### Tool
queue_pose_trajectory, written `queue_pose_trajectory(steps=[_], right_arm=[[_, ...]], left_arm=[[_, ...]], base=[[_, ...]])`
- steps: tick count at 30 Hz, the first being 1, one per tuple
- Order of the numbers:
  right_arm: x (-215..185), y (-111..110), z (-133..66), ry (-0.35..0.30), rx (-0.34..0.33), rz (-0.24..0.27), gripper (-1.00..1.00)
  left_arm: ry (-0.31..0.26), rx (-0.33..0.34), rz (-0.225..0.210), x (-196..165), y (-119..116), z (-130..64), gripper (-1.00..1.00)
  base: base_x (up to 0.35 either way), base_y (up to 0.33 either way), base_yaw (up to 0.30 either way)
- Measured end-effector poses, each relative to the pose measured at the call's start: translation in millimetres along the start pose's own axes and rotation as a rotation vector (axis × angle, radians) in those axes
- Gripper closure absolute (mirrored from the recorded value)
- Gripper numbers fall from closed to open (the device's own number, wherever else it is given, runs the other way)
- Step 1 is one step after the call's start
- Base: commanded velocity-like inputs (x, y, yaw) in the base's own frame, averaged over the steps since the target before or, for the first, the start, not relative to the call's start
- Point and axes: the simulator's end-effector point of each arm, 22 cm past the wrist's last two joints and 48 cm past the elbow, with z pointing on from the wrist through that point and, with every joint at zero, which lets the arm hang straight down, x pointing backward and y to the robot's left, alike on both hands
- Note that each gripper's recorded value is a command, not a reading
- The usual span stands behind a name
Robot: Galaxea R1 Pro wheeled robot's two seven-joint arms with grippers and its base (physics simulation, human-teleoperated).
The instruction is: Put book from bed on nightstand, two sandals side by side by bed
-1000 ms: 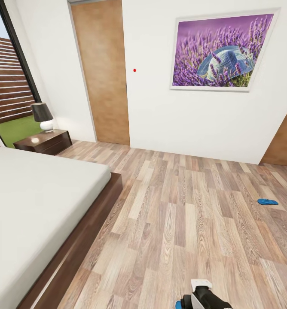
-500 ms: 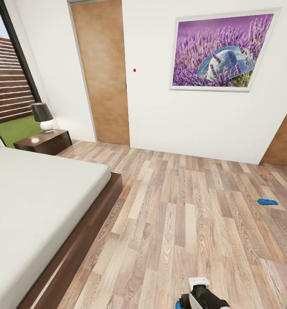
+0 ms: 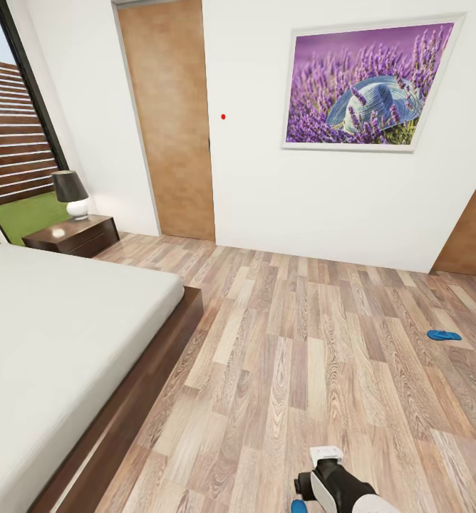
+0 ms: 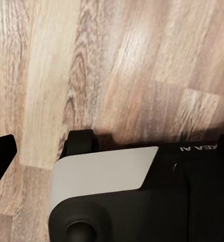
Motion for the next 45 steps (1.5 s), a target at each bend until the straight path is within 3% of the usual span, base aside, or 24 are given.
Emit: queue_pose_trajectory(steps=[5, 17, 25, 45], right_arm=[[-1.4, 0.2, -0.3, -0.002, -0.001, -0.001, -1.0], [4.8, 2.5, 19.8, 0.001, -0.001, -0.003, -1.0], [3.6, 0.7, 19.8, -0.004, 0.007, -0.026, -1.0], [12.8, 5.8, 54.2, -0.008, 0.004, -0.046, -1.0]], left_arm=[[-0.004, -0.003, 0.0, -1.9, -1.3, -0.2, -1.0], [-0.014, -0.023, -0.003, -0.9, 4.1, 20.0, -1.0], [-0.019, -0.023, -0.003, -2.4, 2.5, 20.0, -1.0], [-0.024, -0.021, -0.005, 3.7, 3.2, 55.6, -1.0]], base=[[0.0, 0.0, 0.0], [0.0, 0.0, 0.0], [0.0, 0.0, 0.0], [0.0, 0.0, 0.0]])
